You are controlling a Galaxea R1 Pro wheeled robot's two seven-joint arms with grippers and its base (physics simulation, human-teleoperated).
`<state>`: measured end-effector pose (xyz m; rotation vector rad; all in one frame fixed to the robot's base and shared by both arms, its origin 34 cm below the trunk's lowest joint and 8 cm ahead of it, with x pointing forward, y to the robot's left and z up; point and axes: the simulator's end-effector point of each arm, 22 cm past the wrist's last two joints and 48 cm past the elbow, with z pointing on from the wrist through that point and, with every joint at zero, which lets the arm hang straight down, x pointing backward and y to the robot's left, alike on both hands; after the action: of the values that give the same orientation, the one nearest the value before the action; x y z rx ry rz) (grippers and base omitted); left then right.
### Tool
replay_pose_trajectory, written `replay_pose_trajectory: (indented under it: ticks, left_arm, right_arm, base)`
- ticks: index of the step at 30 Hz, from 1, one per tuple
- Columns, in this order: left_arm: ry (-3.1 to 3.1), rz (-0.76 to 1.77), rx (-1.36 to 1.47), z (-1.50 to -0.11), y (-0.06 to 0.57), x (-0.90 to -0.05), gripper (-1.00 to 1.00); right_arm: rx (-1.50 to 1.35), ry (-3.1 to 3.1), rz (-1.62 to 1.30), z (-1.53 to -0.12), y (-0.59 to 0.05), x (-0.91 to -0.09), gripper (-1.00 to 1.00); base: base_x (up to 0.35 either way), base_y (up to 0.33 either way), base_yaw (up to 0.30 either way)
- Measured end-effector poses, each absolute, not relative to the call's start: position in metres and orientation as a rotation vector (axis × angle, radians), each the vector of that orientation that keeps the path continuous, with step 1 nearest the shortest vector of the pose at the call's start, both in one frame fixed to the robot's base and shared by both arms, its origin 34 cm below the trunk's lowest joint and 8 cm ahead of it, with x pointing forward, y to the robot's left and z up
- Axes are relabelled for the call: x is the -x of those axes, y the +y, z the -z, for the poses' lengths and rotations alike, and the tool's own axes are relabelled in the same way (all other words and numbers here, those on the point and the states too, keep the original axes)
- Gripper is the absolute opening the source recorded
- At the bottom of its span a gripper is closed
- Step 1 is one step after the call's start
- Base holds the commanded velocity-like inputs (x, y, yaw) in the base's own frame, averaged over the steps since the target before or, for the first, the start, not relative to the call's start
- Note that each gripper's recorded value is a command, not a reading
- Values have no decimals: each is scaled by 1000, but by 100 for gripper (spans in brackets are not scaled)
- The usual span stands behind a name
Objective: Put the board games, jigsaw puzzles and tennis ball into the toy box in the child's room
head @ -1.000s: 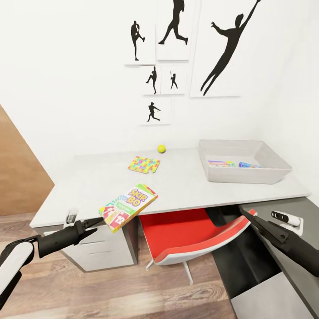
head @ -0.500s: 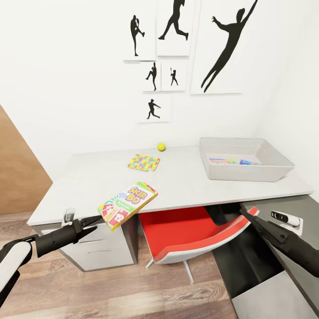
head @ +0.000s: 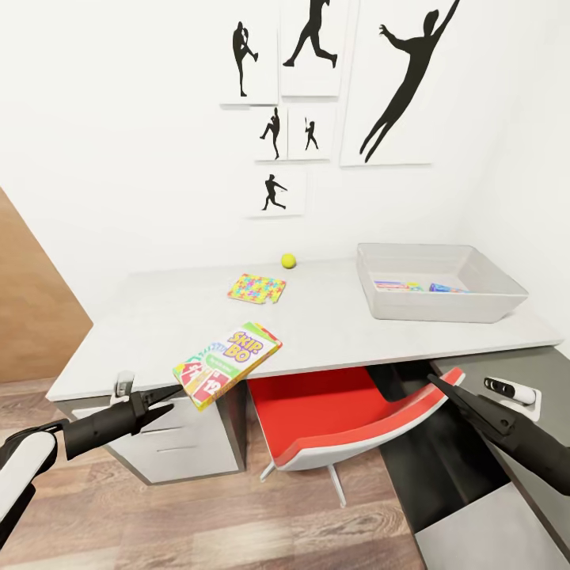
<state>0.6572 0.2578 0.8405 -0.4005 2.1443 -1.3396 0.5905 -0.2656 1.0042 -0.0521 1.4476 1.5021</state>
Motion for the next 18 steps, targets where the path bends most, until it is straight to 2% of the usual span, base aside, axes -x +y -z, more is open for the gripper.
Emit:
replay_pose_trajectory:
  ticks: [7,18]
  left_arm:
    - [2144,1340,401,-840,258,-657,100]
    - [2145,1337,400,-840,258,-657,100]
  right_arm:
    - [52,1448,-1501,-1004,-266,-591,100]
    - [52,1448,-1501,-1004,-266,-591,100]
  base:
    - [4,0,0]
    - [78,0,0]
